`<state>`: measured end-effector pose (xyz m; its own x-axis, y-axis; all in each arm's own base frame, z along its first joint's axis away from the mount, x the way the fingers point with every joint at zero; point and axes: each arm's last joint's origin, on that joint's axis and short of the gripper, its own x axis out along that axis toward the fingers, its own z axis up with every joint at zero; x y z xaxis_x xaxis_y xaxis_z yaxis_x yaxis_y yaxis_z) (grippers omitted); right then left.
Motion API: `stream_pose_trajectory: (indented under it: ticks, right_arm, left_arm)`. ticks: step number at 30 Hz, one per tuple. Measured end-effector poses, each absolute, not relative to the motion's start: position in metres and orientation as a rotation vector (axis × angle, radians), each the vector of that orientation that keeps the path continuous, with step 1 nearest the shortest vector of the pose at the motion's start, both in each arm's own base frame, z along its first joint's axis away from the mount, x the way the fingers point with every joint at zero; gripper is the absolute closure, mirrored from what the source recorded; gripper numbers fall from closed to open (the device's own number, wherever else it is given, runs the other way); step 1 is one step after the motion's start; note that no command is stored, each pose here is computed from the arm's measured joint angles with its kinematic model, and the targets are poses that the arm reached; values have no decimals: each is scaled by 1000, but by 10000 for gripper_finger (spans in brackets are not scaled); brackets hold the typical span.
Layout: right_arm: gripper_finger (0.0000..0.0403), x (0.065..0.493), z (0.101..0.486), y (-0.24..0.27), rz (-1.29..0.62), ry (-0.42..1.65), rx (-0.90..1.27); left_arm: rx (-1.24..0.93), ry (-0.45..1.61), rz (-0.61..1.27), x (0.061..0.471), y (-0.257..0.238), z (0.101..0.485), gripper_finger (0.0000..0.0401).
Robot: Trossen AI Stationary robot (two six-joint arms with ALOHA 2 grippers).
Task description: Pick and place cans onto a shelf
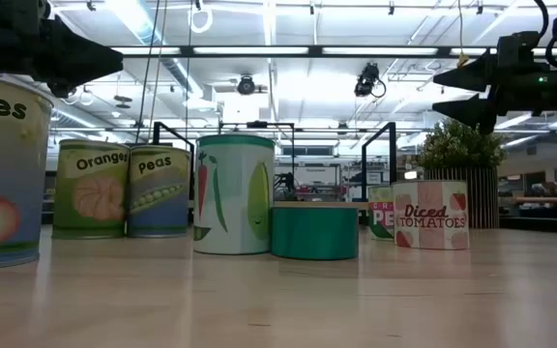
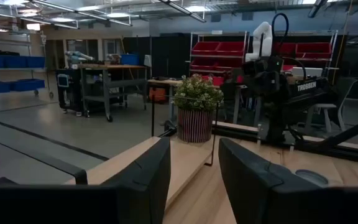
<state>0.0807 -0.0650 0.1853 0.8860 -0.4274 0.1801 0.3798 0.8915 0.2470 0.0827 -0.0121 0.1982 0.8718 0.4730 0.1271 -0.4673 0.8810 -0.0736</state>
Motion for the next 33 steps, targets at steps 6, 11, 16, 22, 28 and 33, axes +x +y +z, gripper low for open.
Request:
stream_pose_trajectory:
  ticks: [6,11,16,22,28,33]
  right_arm:
    - [30,81,185,-65,-423,-233,208]
    - [30,81,185,-65,-423,-233,208]
    - [30,81,185,-65,-423,-234,208]
    - [30,81,185,-65,-423,-234,208]
    - [30,81,186,-65,-422,-240,204]
    - [30,80,191,-64,-405,-297,245]
  left_arm:
    - [-41,-144,492,83,-12,198,259]
    - [-126,-171,475,83,-12,199,259]
    - [-335,-231,450,82,-12,200,259]
    - [-301,-204,456,83,-12,198,259]
    - [-357,-204,405,84,-14,197,259]
    - [-316,-186,255,86,-18,202,259]
